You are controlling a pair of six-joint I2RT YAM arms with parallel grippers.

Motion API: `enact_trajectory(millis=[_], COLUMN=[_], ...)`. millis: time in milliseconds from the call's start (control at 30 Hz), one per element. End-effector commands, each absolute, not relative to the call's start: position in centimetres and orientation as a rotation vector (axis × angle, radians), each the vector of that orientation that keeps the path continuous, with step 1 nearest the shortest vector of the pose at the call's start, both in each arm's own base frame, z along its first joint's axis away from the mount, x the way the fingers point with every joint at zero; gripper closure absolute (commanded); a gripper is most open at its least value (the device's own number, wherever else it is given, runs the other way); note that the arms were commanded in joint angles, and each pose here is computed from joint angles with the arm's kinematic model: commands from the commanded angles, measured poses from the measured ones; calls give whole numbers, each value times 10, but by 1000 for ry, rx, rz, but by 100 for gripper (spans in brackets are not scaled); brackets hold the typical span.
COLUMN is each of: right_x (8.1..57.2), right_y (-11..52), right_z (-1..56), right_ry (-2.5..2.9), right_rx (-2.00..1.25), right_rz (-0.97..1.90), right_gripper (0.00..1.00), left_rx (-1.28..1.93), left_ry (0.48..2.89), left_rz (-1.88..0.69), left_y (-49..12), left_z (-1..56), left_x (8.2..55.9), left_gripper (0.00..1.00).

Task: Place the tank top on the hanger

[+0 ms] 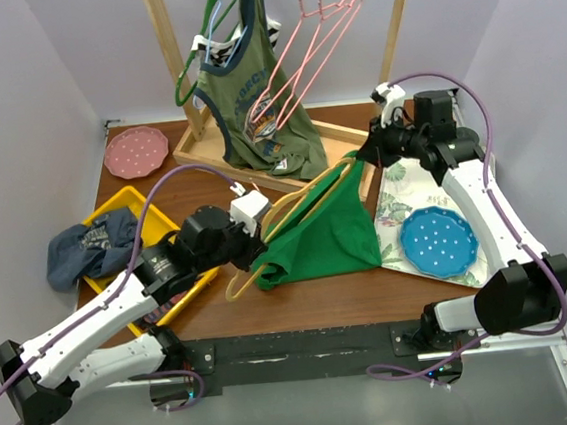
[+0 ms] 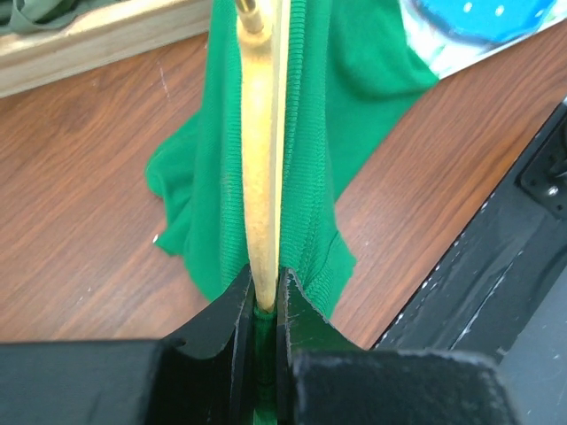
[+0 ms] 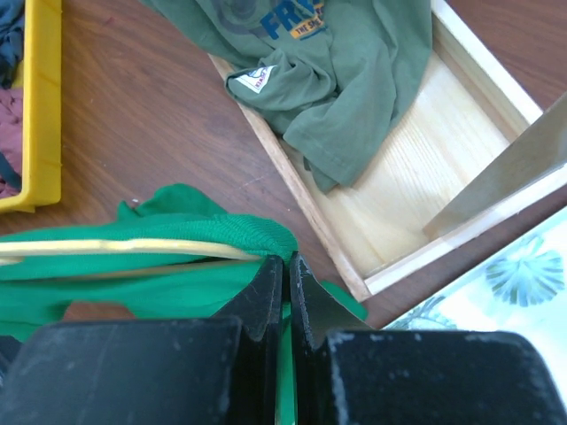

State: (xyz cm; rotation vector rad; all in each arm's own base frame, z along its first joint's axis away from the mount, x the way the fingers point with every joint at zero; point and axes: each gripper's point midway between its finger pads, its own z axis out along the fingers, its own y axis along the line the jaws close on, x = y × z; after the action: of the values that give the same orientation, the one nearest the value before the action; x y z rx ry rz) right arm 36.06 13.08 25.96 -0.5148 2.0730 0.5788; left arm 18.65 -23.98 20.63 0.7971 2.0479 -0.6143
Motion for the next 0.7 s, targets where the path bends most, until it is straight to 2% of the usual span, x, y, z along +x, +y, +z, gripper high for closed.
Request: enact_trajectory(millis=[0,133,267,400,533,667], right_x=[362,349,312,299,297,302], right_y=[128,145,180,190,187,170], right_z=[305,305,305,299,283,270], right_ry=[1927,1905,1825,1812,1858,1942], right_rx=[-610,-699,-848,-872,-878,-893], right_rz=[542,672,1024,1133,1104,931], right_gripper=[100,100,100,96,84,58], left_rx=[873,902,913,892,852,837], left_ry=[2118,2140,2063,1997,1963,1963], left_rz=[-513,-490,-591,-648,-640,-622], left_y=[-223,-227,-243,-252,-249,-243], left_z=[194,189,205,221,233,236], left_x=[182,185,184,186,189,189], left_gripper=[100,100,100,100,100,100])
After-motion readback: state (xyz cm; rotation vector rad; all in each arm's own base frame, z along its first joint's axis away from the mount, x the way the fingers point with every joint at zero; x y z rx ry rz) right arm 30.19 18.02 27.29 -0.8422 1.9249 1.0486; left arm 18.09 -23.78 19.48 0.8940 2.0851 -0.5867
